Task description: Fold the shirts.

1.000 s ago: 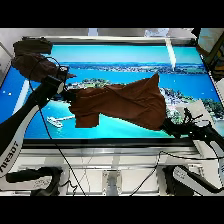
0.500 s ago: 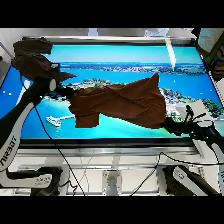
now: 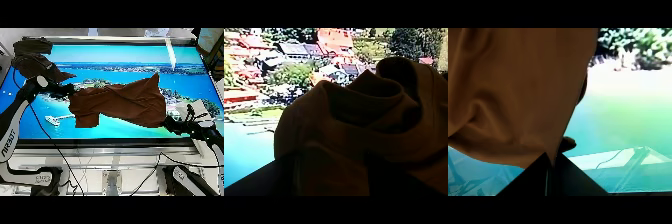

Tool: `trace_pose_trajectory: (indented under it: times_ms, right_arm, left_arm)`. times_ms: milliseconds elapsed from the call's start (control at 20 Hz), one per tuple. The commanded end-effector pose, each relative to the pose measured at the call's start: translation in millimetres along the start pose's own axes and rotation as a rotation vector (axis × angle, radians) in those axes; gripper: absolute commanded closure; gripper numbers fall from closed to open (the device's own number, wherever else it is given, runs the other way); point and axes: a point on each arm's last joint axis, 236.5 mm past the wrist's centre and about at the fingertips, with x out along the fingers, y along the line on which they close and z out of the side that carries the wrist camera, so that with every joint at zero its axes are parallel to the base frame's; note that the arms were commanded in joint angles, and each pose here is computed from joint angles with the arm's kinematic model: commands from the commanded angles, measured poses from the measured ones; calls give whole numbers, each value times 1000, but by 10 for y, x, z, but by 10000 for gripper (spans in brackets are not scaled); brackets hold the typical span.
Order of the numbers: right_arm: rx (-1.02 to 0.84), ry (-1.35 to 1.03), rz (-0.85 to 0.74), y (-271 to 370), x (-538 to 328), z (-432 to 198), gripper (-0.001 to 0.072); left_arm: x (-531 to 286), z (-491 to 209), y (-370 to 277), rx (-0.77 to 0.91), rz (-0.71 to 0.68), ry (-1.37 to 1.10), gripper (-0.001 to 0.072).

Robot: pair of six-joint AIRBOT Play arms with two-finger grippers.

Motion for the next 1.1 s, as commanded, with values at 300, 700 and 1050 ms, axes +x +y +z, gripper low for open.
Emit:
trace_pose_trajectory:
  times_ms: [300, 700, 1050]
  right_arm:
    - [1, -3, 8, 20, -3, 9, 683]
    - [6, -8, 13, 33, -3, 19, 683]
    - [18, -20, 24, 59, -4, 47, 683]
  left_arm:
    - [101, 52, -66, -20, -47, -19, 221]
    - [176, 194, 165, 69, 47, -50, 221]
    - [233, 178, 228, 84, 70, -25, 221]
